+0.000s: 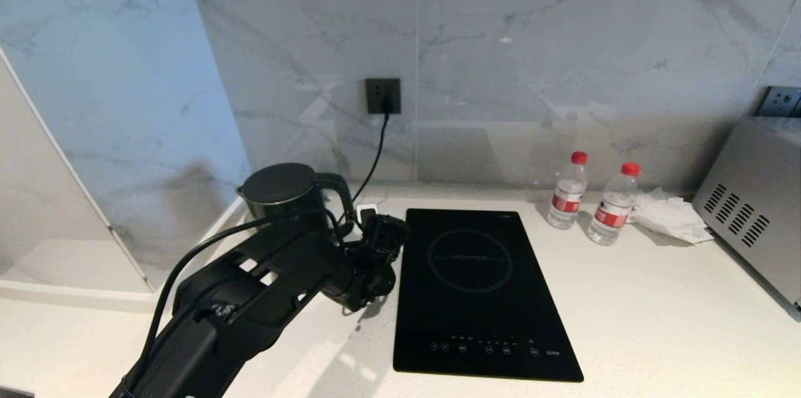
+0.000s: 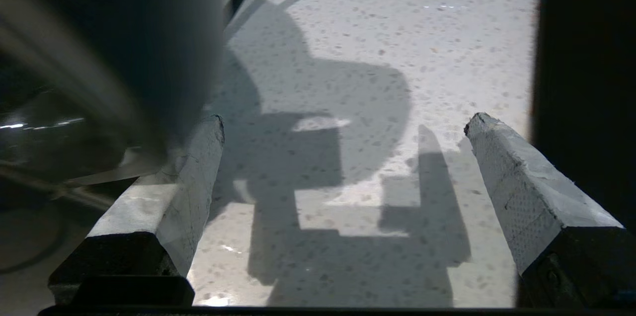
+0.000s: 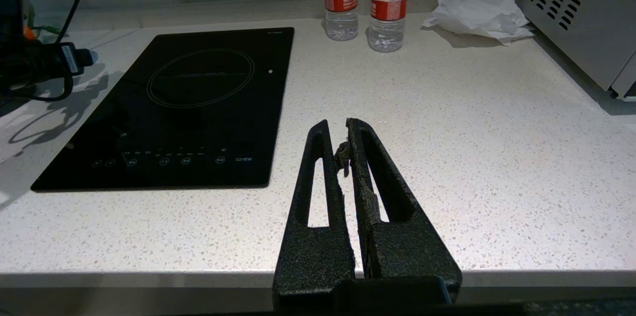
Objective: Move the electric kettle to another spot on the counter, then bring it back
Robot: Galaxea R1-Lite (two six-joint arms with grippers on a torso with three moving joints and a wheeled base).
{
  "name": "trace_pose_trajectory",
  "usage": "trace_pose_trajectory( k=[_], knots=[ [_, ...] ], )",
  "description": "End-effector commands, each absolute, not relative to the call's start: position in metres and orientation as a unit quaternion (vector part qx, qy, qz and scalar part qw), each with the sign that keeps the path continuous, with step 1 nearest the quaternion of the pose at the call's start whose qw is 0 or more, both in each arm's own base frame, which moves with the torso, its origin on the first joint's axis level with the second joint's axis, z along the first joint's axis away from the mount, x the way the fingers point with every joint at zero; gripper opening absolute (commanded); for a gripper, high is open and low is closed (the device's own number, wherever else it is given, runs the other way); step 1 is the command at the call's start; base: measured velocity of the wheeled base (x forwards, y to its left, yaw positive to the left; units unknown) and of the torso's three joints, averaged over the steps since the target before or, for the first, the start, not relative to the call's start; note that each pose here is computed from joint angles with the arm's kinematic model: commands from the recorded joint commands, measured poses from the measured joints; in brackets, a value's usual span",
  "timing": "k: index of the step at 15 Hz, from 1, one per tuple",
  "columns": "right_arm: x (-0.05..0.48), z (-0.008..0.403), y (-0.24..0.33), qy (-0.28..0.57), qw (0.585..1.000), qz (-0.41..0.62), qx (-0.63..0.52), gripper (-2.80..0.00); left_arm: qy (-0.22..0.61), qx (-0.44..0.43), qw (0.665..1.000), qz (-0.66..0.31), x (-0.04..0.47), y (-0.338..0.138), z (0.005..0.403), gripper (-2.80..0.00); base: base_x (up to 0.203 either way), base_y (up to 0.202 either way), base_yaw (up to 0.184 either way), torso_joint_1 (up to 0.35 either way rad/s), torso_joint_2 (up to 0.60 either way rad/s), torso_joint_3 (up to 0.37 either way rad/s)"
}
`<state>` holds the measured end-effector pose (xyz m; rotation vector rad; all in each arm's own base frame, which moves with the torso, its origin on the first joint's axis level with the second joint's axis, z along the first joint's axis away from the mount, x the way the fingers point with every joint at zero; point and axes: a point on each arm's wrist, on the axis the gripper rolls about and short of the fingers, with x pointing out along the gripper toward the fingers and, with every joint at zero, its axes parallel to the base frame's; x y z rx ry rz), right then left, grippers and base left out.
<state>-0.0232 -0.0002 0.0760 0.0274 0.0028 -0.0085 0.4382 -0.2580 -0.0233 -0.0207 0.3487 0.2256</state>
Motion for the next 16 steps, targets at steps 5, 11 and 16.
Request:
trace_pose_trajectory(
  k=[5, 11, 16],
  knots=[
    [-0.023, 0.076, 0.000, 0.002, 1.000, -0.005, 0.014, -2.80, 0.185, 0.004, 0.976, 0.113, 0.440, -0.260, -0.034, 0.00, 0.000, 0.000, 0.000, 0.000, 0.00, 0.000],
    [-0.023, 0.076, 0.000, 0.002, 1.000, -0.005, 0.014, -2.80, 0.195, 0.009, 0.974, 0.113, 0.439, -0.259, -0.035, 0.00, 0.000, 0.000, 0.000, 0.000, 0.00, 0.000],
    [-0.023, 0.076, 0.000, 0.002, 1.000, -0.005, 0.014, -2.80, 0.188, -0.005, 0.977, 0.097, 0.423, -0.275, -0.019, 0.00, 0.000, 0.000, 0.000, 0.000, 0.00, 0.000]
  ],
)
